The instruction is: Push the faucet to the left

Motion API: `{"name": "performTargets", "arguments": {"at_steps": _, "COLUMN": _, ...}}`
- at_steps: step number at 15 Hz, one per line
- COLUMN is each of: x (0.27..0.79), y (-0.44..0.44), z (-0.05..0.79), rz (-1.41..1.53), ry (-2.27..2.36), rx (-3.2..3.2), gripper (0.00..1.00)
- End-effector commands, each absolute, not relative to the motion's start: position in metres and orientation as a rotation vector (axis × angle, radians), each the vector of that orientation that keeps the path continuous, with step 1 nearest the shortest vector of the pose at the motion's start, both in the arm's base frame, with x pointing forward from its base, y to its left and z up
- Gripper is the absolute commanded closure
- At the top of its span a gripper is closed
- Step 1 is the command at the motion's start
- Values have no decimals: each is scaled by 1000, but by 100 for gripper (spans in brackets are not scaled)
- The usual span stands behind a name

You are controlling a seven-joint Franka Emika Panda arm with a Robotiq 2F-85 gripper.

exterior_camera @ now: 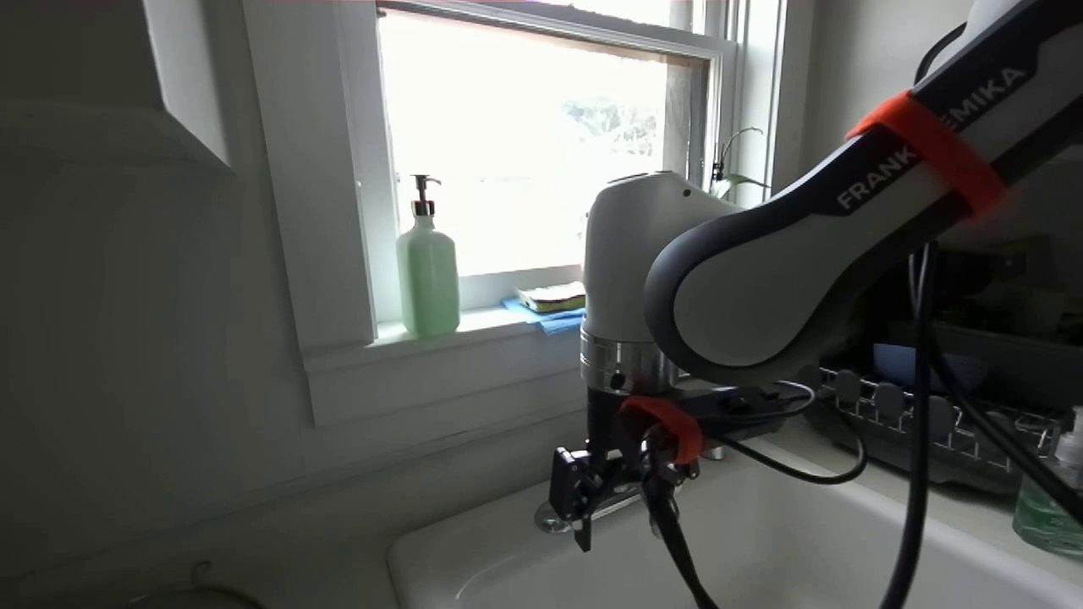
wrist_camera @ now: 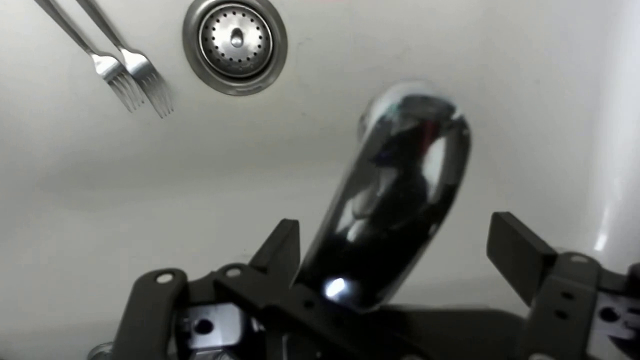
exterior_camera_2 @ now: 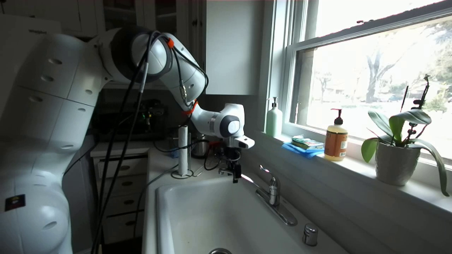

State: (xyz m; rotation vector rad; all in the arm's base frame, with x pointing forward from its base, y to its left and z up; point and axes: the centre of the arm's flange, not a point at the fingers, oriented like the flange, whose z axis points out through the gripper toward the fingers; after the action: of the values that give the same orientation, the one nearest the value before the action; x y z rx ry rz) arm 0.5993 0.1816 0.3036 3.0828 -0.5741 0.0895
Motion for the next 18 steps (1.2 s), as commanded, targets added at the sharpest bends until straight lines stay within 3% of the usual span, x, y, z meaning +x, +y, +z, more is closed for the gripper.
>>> {"name": "performTargets", "arguments": {"at_steps": 1, "x": 625, "y": 209, "z": 308, "rz": 238, "ry": -551, "rx": 3149, "gripper": 0}}
{"name": "performTargets", "arguments": {"at_steps": 10, "x": 623, "y": 208, "z": 318, "rz": 213, "ry": -537, "rx": 3133, "gripper": 0}}
{"name": "performTargets", "arguments": {"at_steps": 18, "x": 590, "y": 198, "z": 385, "rz": 190, "ry": -479, "rx": 3090, "gripper": 0}}
